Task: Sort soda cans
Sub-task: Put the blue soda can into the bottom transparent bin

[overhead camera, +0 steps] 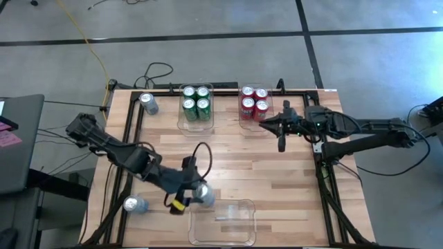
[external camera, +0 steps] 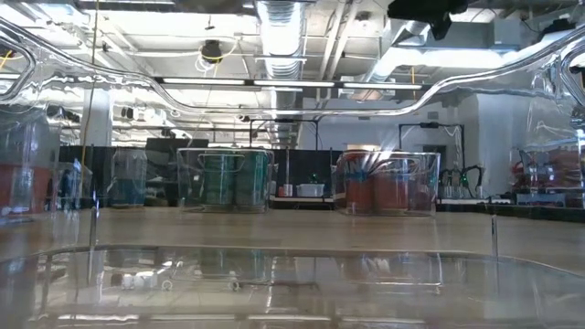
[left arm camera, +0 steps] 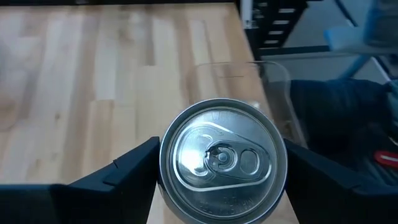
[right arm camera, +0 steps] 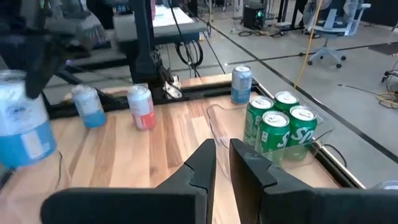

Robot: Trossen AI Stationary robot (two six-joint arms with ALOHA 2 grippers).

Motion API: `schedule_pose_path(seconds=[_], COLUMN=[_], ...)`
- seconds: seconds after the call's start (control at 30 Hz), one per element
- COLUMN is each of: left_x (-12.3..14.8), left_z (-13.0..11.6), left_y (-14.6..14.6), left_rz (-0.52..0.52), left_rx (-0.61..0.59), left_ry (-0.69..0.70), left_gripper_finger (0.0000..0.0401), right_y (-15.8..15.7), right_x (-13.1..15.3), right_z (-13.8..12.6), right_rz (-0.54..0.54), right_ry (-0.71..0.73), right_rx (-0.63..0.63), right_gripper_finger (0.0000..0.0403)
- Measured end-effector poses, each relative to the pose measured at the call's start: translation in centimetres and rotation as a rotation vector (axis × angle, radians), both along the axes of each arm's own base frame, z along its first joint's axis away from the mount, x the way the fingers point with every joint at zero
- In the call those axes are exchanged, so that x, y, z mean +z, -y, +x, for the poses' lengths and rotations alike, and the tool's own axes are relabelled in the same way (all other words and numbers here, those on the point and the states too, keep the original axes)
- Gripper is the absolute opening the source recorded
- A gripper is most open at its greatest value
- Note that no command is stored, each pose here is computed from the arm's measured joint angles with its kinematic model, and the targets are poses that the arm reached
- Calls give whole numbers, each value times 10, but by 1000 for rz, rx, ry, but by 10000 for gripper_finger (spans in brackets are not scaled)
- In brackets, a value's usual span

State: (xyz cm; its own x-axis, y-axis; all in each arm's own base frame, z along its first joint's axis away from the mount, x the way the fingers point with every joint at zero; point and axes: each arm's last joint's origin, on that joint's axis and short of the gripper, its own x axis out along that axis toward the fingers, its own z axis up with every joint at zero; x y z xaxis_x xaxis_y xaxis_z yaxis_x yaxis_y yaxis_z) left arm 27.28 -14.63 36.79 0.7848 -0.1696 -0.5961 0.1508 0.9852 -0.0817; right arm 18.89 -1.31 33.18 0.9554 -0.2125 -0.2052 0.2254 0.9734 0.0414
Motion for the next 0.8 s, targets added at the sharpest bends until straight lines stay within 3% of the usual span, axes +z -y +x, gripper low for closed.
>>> schedule_pose_path(seconds=[0.17,0.4,0.8], left_x=[-6,-41,-91], left_z=[-1,13,40], left_y=[25,65,75], left_rz=[6,92,169], left_rx=[-38,-136,-96], left_ry=[21,-2,-127], left_gripper_finger=[282,282,282], right_y=[0,0,0], right_x=[4,5,3], right_z=[-7,-10,-9], right_rz=[30,49,65], right_ry=[28,35,23], right_rx=[-7,-16,-28], right_gripper_finger=[66,66,66])
